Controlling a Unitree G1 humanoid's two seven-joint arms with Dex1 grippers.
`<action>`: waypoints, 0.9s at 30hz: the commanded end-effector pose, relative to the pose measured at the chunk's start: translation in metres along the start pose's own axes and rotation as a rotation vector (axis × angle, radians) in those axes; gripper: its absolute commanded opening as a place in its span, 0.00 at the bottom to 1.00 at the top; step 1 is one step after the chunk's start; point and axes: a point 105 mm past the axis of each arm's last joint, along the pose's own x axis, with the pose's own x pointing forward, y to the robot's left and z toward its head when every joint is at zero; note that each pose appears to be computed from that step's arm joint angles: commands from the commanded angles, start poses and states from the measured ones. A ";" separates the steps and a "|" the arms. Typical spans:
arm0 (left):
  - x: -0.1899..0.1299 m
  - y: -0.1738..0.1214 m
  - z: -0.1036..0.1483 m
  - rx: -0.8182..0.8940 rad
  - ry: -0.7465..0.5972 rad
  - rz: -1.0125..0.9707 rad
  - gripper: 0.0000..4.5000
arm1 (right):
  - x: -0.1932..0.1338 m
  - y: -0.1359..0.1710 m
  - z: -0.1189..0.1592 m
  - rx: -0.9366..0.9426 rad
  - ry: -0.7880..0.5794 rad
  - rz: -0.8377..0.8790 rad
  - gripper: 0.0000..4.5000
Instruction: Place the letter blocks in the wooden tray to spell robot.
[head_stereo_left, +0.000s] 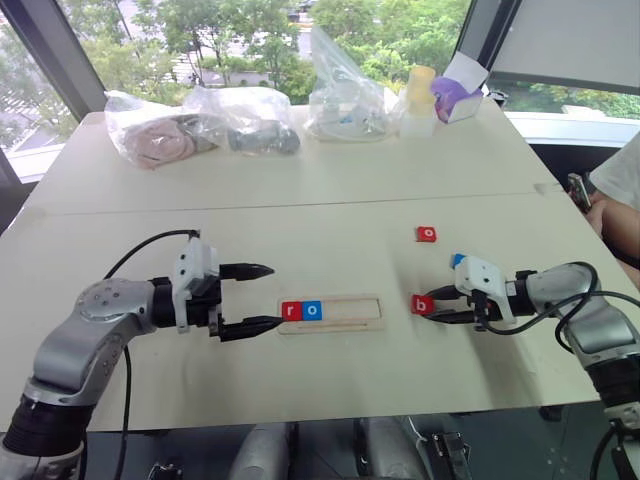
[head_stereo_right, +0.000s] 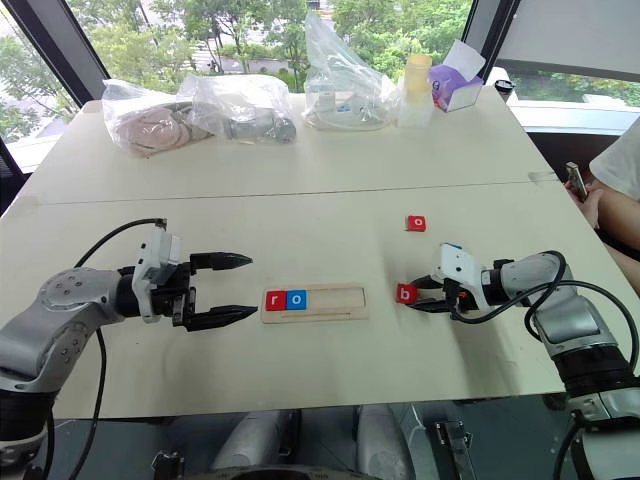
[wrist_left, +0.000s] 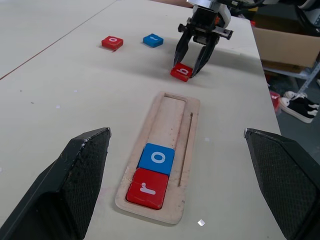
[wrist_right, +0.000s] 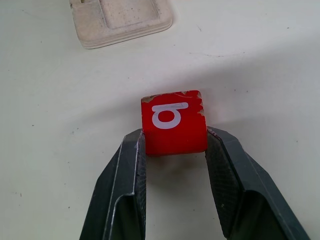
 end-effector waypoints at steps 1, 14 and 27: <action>0.001 -0.002 0.014 0.044 -0.016 -0.014 1.00 | 0.001 -0.003 0.029 -0.106 -0.044 -0.023 0.25; 0.000 -0.008 0.008 0.045 0.017 -0.016 1.00 | 0.060 0.032 0.095 -0.194 -0.123 0.145 0.25; -0.002 -0.018 0.000 0.077 0.041 -0.039 1.00 | 0.088 0.033 0.107 -0.179 -0.139 0.158 0.25</action>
